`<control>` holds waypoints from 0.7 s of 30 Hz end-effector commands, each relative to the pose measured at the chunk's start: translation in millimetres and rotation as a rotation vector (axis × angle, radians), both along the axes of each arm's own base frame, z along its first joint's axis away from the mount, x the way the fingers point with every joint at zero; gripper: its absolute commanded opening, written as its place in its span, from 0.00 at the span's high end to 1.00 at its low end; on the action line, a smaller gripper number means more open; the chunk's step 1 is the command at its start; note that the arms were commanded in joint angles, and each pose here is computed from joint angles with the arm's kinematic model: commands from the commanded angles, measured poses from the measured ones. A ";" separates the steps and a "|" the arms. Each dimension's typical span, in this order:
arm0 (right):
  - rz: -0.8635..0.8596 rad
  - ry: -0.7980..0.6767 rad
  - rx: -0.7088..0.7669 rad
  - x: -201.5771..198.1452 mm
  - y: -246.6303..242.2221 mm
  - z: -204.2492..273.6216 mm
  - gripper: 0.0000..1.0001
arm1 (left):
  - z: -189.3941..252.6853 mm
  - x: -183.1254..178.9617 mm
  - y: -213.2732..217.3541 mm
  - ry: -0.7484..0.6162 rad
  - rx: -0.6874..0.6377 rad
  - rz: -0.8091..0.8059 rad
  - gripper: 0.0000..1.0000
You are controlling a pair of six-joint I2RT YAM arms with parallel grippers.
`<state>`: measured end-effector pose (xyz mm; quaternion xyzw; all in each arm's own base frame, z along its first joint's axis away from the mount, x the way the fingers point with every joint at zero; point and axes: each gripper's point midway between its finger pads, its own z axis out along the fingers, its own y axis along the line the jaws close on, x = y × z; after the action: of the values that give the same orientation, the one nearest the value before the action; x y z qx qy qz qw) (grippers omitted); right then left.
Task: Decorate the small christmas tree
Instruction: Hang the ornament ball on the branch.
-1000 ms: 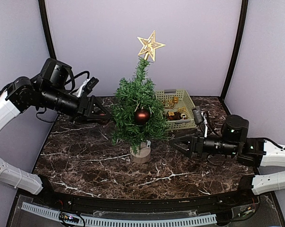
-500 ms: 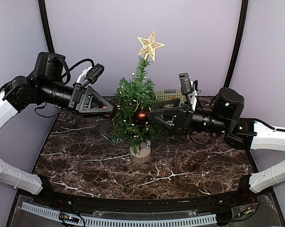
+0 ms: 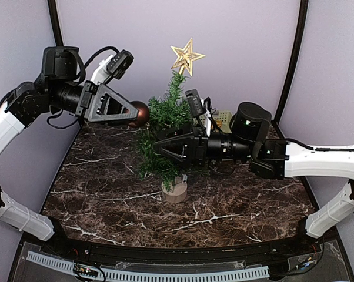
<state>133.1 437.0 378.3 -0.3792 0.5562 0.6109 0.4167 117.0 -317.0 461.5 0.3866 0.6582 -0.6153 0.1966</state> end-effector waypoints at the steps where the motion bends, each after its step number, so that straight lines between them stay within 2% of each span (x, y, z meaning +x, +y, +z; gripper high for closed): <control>1: 0.036 -0.098 0.097 -9.2 4.8 35.6 0.24 | 19.6 -7.3 0.3 -0.070 -0.070 -0.070 0.46; 7: 0.105 -0.114 0.116 -20.5 7.7 39.7 0.39 | 25.6 -3.8 -1.4 -0.097 -0.089 -0.057 0.46; 9: 0.112 -0.107 0.113 -22.5 7.3 37.4 0.51 | 26.8 -2.8 -1.7 -0.103 -0.093 -0.049 0.46; 12: 0.122 -0.102 0.119 -25.5 4.9 37.5 0.75 | 26.2 1.4 -2.5 -0.110 -0.091 -0.025 0.46; 17: 0.113 -0.119 0.169 -31.5 -8.3 51.3 1.00 | 26.0 6.3 -0.6 -0.114 -0.094 0.008 0.46; 21: 0.064 -0.127 0.181 -29.2 -18.5 59.2 1.00 | 23.9 13.6 3.6 -0.137 -0.093 0.070 0.47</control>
<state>110.8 437.1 406.4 -0.4099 0.4925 0.6395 0.4247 130.2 -324.6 471.0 0.3964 0.6405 -0.6161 0.2306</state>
